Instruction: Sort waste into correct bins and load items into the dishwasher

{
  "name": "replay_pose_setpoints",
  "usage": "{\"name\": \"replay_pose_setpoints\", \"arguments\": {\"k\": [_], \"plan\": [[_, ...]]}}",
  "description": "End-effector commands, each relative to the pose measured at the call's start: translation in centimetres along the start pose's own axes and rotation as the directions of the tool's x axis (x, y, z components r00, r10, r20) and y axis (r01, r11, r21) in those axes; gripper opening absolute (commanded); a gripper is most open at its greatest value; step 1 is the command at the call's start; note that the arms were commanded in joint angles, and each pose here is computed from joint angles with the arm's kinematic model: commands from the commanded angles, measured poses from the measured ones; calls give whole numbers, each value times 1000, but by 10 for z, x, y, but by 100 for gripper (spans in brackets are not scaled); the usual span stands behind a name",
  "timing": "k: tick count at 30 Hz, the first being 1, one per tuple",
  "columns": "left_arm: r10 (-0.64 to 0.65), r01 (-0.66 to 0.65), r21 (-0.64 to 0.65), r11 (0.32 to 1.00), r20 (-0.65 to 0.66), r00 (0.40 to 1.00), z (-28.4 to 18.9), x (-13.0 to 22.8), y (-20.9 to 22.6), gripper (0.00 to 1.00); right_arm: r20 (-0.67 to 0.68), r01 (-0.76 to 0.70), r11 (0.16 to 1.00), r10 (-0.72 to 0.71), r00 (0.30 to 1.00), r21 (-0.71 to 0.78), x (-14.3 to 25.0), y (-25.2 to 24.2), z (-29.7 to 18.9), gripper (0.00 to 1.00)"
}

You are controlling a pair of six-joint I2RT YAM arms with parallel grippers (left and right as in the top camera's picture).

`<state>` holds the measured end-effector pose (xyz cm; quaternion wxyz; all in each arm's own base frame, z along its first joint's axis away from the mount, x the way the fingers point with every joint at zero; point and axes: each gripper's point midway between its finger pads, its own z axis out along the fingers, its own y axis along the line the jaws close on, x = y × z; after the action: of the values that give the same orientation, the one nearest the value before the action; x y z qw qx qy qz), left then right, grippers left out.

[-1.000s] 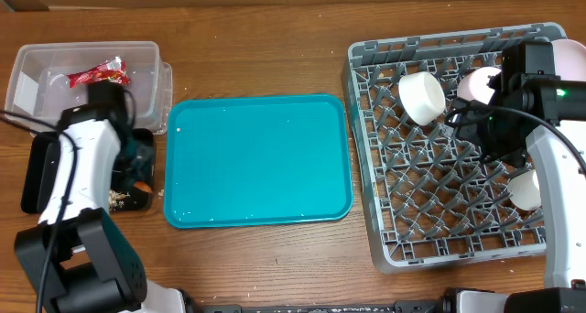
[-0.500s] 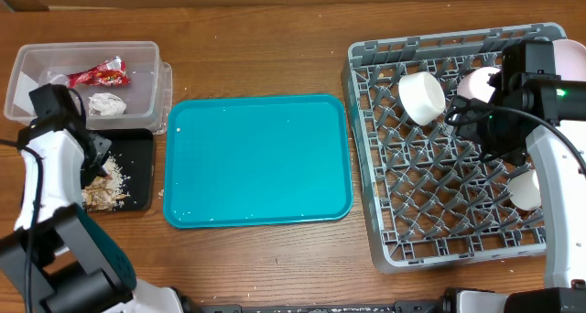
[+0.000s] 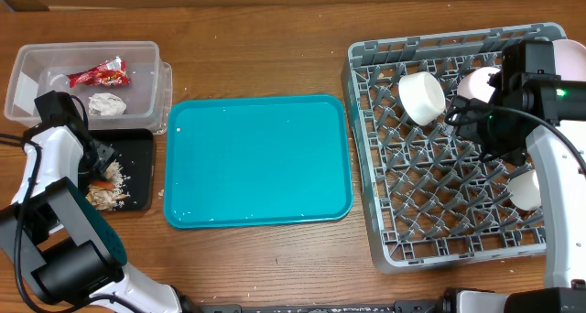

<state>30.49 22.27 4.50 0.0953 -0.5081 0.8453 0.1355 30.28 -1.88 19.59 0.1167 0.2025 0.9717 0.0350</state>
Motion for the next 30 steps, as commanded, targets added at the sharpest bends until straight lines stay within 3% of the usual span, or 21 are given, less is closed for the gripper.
{"name": "replay_pose_setpoints", "arguments": {"k": [1,9,12,16,17,18,23,25,26,30], "plan": [[44,-45,8,999,37,998,-19,-21,-2,85,19,2,1000,-2,1000,-2,-4,0,-3,100],[184,-183,200,963,17,983,-96,-32,-43,91,64,39,996,-34,997,-84,-16,17,-5,100],[317,-319,313,894,61,947,-137,-16,-81,95,116,174,948,-148,982,-267,-23,53,-12,100],[588,-586,383,714,127,799,-171,32,-123,100,137,286,882,-252,958,-375,-22,74,-11,100],[677,-652,373,661,79,732,-178,66,-124,100,72,261,894,-253,965,-364,-14,69,-1,100],[705,-667,371,646,45,708,-180,80,-121,100,37,248,903,-251,967,-352,-9,66,3,100],[761,-679,355,642,-195,618,-190,137,-82,100,-98,173,963,-197,976,-207,11,35,14,100],[771,-687,351,637,-253,585,-194,149,-70,95,-122,155,975,-176,977,-162,16,26,14,100],[772,-688,352,635,-263,578,-196,152,-68,91,-130,156,978,-174,976,-141,18,22,13,100],[788,-698,375,610,-198,583,-211,166,-62,90,-91,167,980,-177,980,-108,20,14,4,100]]}}
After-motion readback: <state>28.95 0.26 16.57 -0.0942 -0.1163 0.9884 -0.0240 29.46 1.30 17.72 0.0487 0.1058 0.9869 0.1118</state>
